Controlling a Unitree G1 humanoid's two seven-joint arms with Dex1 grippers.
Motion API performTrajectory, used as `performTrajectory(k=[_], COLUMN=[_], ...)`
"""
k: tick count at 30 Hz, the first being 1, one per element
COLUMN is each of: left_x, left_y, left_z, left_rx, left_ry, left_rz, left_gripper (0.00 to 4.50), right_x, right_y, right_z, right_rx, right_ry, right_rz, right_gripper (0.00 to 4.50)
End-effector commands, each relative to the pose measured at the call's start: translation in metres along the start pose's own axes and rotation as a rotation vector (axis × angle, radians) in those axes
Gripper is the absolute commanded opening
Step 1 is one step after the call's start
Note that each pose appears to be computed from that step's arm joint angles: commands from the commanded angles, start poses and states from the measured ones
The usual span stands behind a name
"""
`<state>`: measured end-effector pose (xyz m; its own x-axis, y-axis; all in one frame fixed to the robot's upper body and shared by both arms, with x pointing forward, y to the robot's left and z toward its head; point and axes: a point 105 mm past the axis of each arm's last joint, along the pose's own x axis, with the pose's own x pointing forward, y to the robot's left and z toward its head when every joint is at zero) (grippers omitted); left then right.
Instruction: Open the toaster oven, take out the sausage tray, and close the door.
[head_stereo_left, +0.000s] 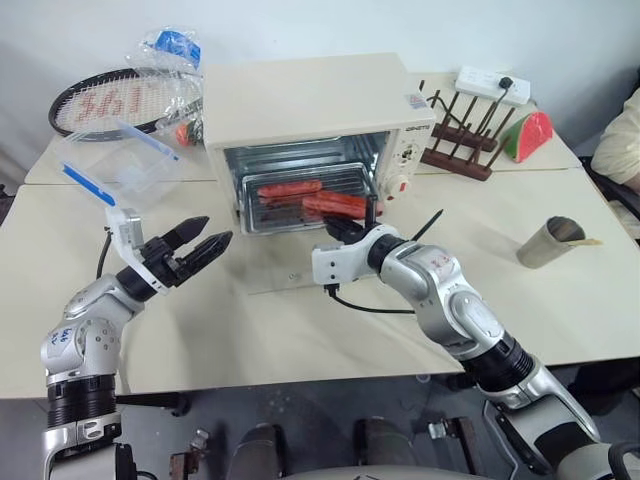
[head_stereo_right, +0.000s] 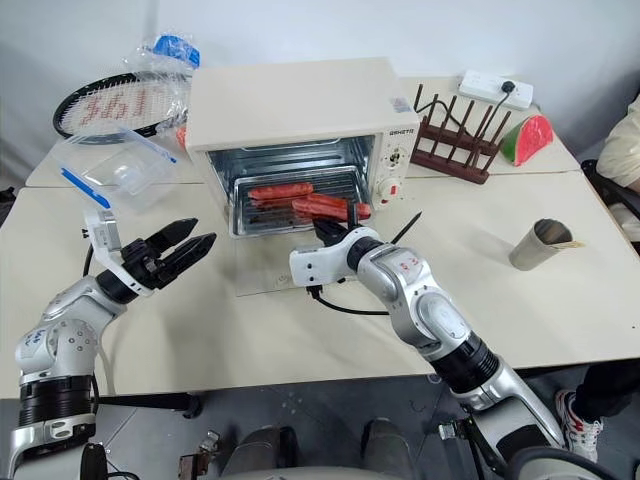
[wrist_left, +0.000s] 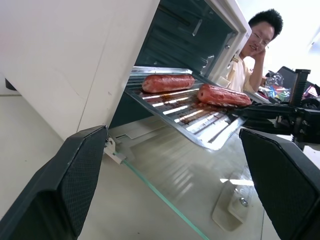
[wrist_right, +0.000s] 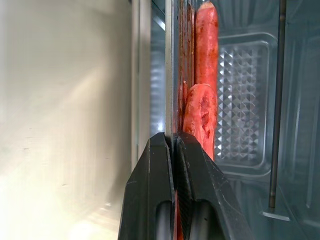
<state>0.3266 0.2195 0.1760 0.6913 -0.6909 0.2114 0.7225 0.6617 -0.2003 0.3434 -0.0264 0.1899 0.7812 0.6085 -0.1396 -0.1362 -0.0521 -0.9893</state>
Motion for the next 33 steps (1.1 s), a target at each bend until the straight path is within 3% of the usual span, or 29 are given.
performTrajectory(k=[1, 15, 24, 33], left_x=[0.0, 0.0, 0.001, 0.012], left_y=[-0.002, -0.01, -0.023, -0.052], left_z=[0.011, 0.005, 0.006, 0.002], left_rx=[0.011, -0.088, -0.235, -0.504], left_ry=[-0.015, 0.039, 0.041, 0.187], left_rz=[-0.03, -0.064, -0.05, -0.109], left_gripper=[4.5, 4.5, 4.5, 4.5], right_x=[-0.015, -0.039, -0.061, -0.073], right_y=[-0.019, -0.012, -0.014, -0.004], right_z=[0.019, 0.016, 0.02, 0.022], right_rx=[-0.034, -0.068, -0.126, -0.14], right_ry=[-0.072, -0.075, -0.112, -0.148], right_rz=[-0.057, -0.047, -0.136, -0.133], right_gripper=[0.01, 0.01, 0.01, 0.01])
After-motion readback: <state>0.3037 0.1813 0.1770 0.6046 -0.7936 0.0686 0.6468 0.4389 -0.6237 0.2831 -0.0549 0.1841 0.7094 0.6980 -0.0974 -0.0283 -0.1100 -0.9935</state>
